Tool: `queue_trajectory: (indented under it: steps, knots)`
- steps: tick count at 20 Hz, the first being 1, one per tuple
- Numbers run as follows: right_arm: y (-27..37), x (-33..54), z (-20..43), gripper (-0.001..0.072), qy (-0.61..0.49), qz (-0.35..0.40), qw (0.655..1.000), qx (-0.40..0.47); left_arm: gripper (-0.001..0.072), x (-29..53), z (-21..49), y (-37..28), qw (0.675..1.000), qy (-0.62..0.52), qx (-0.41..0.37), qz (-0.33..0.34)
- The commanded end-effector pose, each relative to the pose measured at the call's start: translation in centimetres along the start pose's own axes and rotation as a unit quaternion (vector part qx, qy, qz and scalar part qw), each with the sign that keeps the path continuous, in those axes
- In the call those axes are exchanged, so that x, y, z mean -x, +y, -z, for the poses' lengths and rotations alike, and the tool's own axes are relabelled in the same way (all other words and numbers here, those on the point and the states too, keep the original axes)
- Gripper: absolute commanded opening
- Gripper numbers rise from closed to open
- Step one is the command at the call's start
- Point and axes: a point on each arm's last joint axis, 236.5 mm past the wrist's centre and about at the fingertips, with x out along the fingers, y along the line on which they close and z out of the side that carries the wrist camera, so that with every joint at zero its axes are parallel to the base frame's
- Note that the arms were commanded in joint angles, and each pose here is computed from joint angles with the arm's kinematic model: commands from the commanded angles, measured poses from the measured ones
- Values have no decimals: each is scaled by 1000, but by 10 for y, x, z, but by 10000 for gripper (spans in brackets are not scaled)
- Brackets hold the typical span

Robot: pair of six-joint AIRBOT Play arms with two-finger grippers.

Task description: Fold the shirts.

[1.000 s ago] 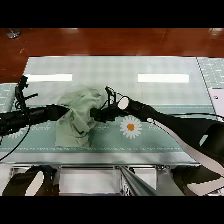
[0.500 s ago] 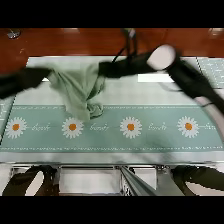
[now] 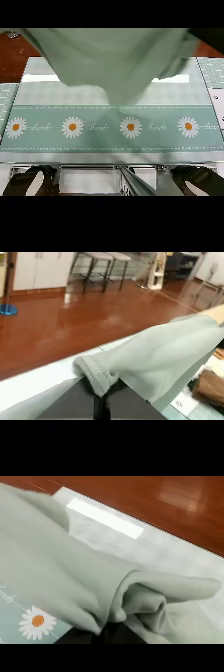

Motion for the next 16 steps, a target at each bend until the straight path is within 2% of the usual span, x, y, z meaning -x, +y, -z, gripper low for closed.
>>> queue_trajectory:
  steps: [1,3,5,8,10,13,16]
  knots:
    - [-1,50,22,25,11,22,1000,10,20,15,19,-38,998,46,-1,35]
    - [-3,46,34,25,38,23,999,7,20,22,40,-47,995,84,-4,44]
    - [-8,23,49,25,74,25,997,-1,20,26,75,-32,991,130,18,18]
    - [-24,-43,90,25,152,27,988,-21,20,32,164,27,969,214,100,-66]
    - [-32,-101,114,24,185,21,982,-42,20,31,236,59,944,264,178,-84]
    - [-45,-192,143,25,223,12,972,-73,20,20,320,111,921,269,251,-130]
    - [-63,-277,169,25,230,8,965,-127,20,13,371,152,897,270,299,-183]
